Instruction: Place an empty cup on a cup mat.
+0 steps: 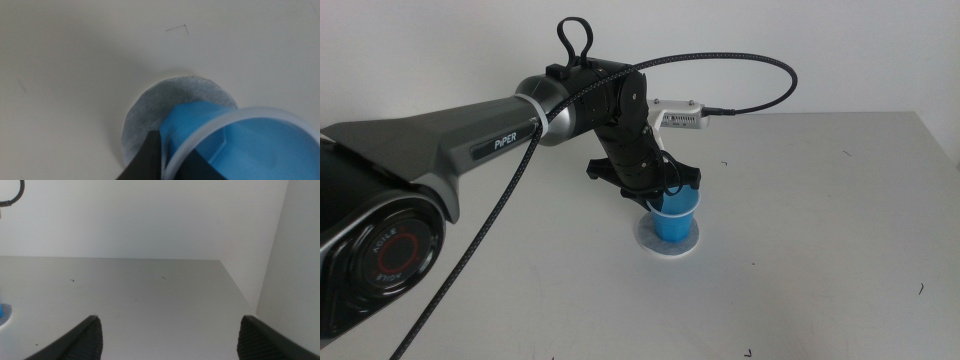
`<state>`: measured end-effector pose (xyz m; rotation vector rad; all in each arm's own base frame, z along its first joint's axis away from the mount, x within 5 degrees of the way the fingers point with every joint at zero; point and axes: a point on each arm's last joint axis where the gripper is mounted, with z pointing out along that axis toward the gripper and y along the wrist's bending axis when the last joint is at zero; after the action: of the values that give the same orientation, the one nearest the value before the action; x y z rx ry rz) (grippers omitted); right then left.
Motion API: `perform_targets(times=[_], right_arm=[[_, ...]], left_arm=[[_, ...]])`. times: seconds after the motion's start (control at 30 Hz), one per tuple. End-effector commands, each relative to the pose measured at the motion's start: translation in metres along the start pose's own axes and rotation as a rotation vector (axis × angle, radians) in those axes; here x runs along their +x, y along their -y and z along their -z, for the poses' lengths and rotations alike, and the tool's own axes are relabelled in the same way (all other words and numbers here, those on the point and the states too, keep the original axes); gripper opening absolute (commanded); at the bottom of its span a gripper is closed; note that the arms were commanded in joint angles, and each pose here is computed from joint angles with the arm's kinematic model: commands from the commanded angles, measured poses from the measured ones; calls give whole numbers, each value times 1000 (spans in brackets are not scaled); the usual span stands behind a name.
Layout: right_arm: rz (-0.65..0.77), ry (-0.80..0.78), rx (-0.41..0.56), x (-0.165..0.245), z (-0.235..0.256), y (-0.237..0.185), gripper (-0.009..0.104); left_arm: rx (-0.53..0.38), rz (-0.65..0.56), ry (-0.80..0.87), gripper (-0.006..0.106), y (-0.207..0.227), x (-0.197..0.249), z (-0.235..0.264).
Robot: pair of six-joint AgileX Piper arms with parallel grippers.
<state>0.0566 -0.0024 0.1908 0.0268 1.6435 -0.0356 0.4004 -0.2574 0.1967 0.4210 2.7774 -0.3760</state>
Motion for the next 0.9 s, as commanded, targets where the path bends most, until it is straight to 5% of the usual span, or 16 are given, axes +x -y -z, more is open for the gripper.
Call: perform_targets(times=[0.0,0.4,0.73,0.87], right_arm=[[19,110,0,-11,3,0,94],[19,110,0,-11,3,0,94],[19,110,0,-11,3,0,94],[19,110,0,-11,3,0,94]], left_arm=[[31,-13,92,13,9,-11,34],[23,-71,202,92,16,-28,90],[-8,-312,441,101,21,-22,206],[7,-244,475,101,9,-11,247]])
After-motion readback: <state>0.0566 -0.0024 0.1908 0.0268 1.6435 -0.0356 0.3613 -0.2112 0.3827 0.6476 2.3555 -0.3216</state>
